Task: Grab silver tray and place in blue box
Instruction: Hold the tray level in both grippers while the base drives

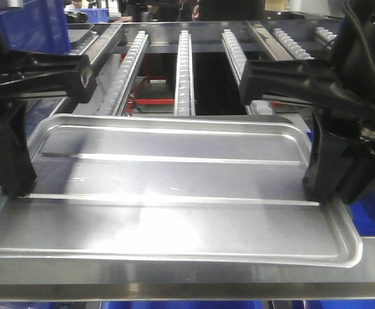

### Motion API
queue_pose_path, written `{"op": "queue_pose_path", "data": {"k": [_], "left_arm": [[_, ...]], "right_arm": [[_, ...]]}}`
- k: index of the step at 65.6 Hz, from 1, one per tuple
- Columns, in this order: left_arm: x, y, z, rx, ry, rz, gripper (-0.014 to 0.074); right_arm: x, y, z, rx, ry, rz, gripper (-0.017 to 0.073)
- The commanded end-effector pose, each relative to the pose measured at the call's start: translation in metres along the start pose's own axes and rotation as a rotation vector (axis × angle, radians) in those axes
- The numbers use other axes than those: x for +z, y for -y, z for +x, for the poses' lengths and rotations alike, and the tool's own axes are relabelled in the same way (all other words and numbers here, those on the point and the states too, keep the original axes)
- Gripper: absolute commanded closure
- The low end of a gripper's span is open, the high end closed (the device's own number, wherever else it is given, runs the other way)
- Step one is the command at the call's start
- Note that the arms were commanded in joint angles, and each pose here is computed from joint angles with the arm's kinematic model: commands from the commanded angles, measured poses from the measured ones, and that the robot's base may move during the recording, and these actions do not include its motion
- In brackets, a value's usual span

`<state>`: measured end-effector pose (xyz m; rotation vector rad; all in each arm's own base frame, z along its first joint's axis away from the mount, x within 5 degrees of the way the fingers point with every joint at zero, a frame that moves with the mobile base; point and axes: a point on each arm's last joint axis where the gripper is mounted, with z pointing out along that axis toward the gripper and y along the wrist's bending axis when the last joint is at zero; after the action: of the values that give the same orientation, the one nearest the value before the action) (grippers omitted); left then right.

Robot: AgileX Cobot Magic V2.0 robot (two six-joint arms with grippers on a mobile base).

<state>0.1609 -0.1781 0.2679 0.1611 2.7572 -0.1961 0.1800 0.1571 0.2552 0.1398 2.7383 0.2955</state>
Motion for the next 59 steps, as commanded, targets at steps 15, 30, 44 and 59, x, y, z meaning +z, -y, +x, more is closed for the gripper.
{"op": "queue_pose_path", "data": {"k": [15, 30, 44, 59], "left_arm": [[-0.0128, 0.0003, -0.0037, 0.014, 0.046, 0.018, 0.0599], [-0.0128, 0.0003, -0.0037, 0.014, 0.046, 0.018, 0.0599], [-0.0128, 0.0002, -0.0037, 0.014, 0.045, 0.017, 0.0599], [-0.0128, 0.0002, -0.0037, 0.014, 0.045, 0.017, 0.0599]], "right_arm": [[-0.0138, -0.0012, -0.0077, -0.021, 0.071, -0.032, 0.0502], [-0.0138, -0.0012, -0.0077, -0.021, 0.071, -0.032, 0.0502], [-0.0138, -0.0012, -0.0077, -0.021, 0.071, -0.032, 0.0502], [-0.0138, -0.0012, -0.0077, -0.021, 0.071, -0.032, 0.0502]]}}
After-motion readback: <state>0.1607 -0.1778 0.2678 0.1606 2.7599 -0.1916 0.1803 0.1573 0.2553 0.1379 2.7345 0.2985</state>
